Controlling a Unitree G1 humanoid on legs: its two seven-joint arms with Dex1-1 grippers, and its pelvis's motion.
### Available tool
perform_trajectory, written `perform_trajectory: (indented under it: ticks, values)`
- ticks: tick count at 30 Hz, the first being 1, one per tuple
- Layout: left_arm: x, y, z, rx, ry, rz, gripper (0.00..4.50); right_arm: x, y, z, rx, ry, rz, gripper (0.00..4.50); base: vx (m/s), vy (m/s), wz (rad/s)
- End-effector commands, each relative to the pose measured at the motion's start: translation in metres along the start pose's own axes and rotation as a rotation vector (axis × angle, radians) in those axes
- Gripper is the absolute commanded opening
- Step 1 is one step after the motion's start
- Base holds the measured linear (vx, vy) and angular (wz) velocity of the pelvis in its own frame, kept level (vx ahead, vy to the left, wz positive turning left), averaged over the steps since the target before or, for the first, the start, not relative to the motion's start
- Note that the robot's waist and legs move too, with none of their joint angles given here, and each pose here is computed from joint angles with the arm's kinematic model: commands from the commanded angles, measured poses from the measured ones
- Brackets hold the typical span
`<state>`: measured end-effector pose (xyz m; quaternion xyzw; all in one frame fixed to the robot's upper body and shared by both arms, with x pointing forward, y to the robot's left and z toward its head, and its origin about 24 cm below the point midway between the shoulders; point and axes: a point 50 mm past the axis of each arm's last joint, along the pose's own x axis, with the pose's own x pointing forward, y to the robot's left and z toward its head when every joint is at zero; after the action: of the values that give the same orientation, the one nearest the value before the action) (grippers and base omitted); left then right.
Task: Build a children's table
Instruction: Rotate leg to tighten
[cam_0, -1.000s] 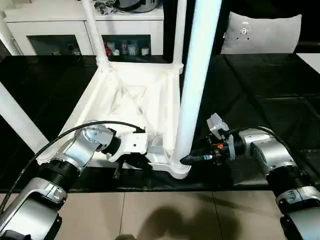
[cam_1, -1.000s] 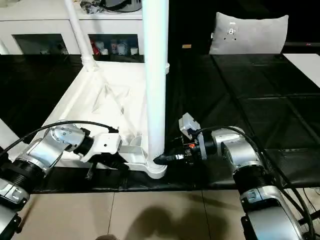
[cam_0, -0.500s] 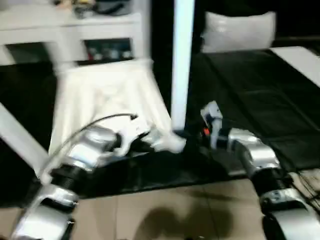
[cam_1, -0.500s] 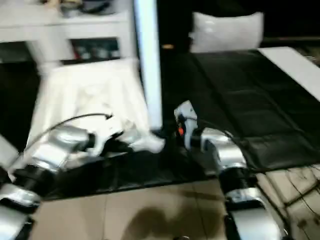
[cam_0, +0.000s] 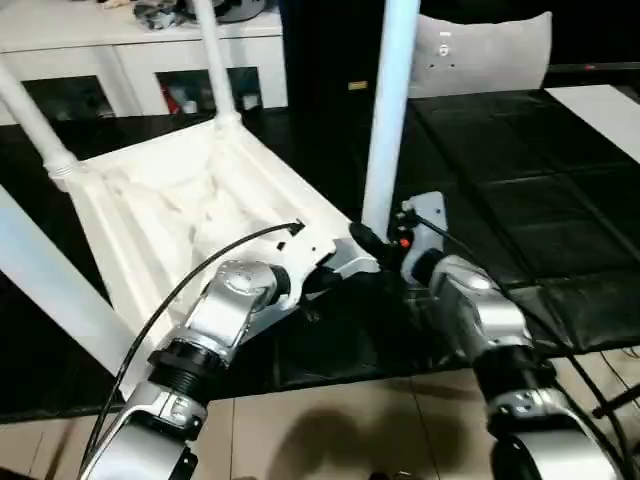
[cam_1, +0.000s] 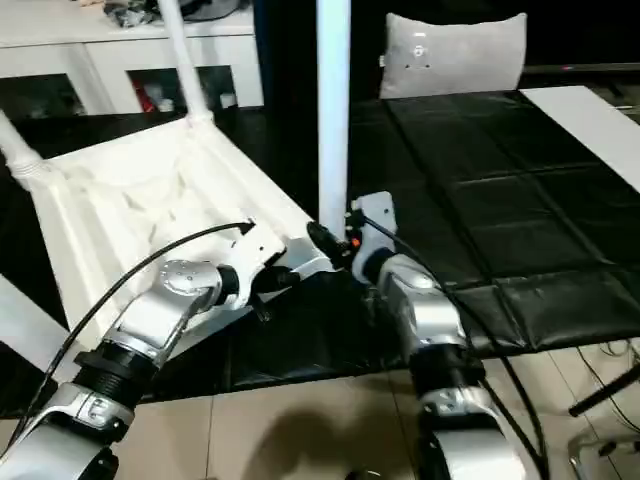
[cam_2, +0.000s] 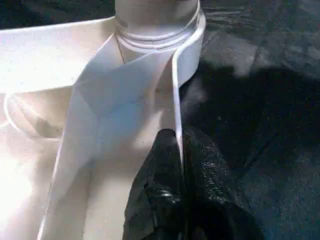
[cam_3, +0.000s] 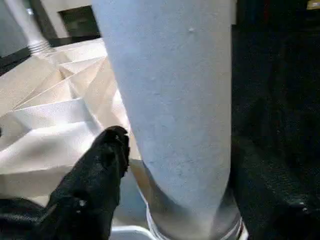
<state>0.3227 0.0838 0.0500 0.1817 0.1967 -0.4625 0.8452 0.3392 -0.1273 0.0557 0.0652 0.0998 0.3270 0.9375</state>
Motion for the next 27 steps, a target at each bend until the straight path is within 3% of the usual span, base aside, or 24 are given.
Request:
perform_trajectory:
  ticks: [1,7,10,14,18,24,27]
  values:
    - [-0.002,-0.003,0.005,0.102,-0.025,-0.060,0.00,-0.006,0.003,0.012,0.003,-0.049,0.133,3.73,0.000,0.000,0.00]
    - [-0.013,-0.001,-0.005,0.158,-0.001,-0.162,0.00,-0.032,-0.008,0.020,-0.062,0.000,0.321,4.17,0.000,0.000,0.00]
    - [-0.024,-0.002,-0.010,0.239,0.015,-0.297,0.00,-0.043,-0.019,0.024,-0.140,0.085,0.394,4.38,0.000,0.000,0.00]
    - [-0.029,-0.002,-0.015,0.289,0.047,-0.356,0.00,-0.046,-0.021,0.025,-0.210,0.136,0.447,4.44,0.000,0.000,0.00]
    - [-0.042,-0.005,-0.024,0.384,0.112,-0.515,0.00,-0.050,-0.017,0.025,-0.266,0.209,0.605,4.44,0.000,0.000,0.00]
    - [-0.045,-0.010,-0.026,0.442,0.129,-0.611,0.00,-0.047,-0.013,0.021,-0.230,0.266,0.704,3.72,0.000,0.000,0.00]
    - [-0.044,-0.011,-0.024,0.452,0.127,-0.623,0.00,-0.048,-0.008,0.017,-0.220,0.295,0.774,3.65,0.000,0.000,0.00]
